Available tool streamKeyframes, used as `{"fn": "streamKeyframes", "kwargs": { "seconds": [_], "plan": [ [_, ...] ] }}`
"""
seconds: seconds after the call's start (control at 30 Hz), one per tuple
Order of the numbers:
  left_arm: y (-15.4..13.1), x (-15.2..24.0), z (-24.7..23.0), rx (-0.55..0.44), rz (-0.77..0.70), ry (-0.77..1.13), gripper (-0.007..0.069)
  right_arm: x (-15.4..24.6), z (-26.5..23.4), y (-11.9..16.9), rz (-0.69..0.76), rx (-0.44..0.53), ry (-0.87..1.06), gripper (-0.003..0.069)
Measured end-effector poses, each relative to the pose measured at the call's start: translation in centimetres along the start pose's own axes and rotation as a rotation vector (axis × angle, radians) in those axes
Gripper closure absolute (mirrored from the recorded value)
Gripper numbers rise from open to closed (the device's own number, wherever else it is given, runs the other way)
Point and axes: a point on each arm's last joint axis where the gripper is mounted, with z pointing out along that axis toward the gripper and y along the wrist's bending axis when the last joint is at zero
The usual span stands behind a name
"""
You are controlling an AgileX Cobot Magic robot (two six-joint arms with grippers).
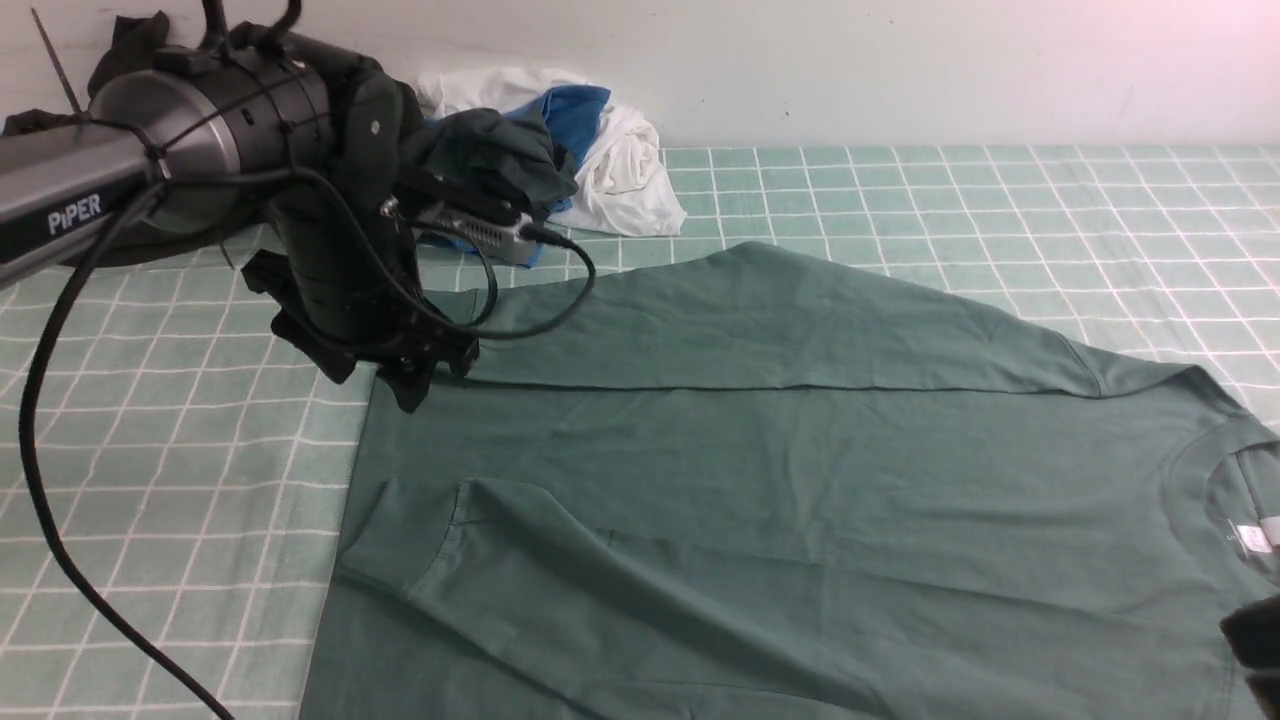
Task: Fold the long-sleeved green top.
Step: Use the left arm to clamp the cuff farthest from it
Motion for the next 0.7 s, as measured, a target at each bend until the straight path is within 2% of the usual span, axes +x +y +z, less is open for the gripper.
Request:
{"fn": "streamKeyframes", "kwargs": {
  "seconds": [0.13, 0.27, 0.7],
  "plan": [
    [1.6, -1.9, 0.9, 0.052, -0.07, -0.066, 0.0195, -1.9, 0.6, -0.3, 0.001, 0.013, -0.011, 0.0673],
    [2.7, -3.8, 3.6, 0.055, -0.101, -0.094, 0.0195, -3.5, 2.0, -0.6, 0.004, 0.015, -0.014, 0.0673],
    [3.5, -7.2, 8.4, 0.039, -0.119, -0.217, 0.0195, -4.9, 5.7, -1.0, 0.009, 0.012, 0.061, 0.0673]
  ]
}}
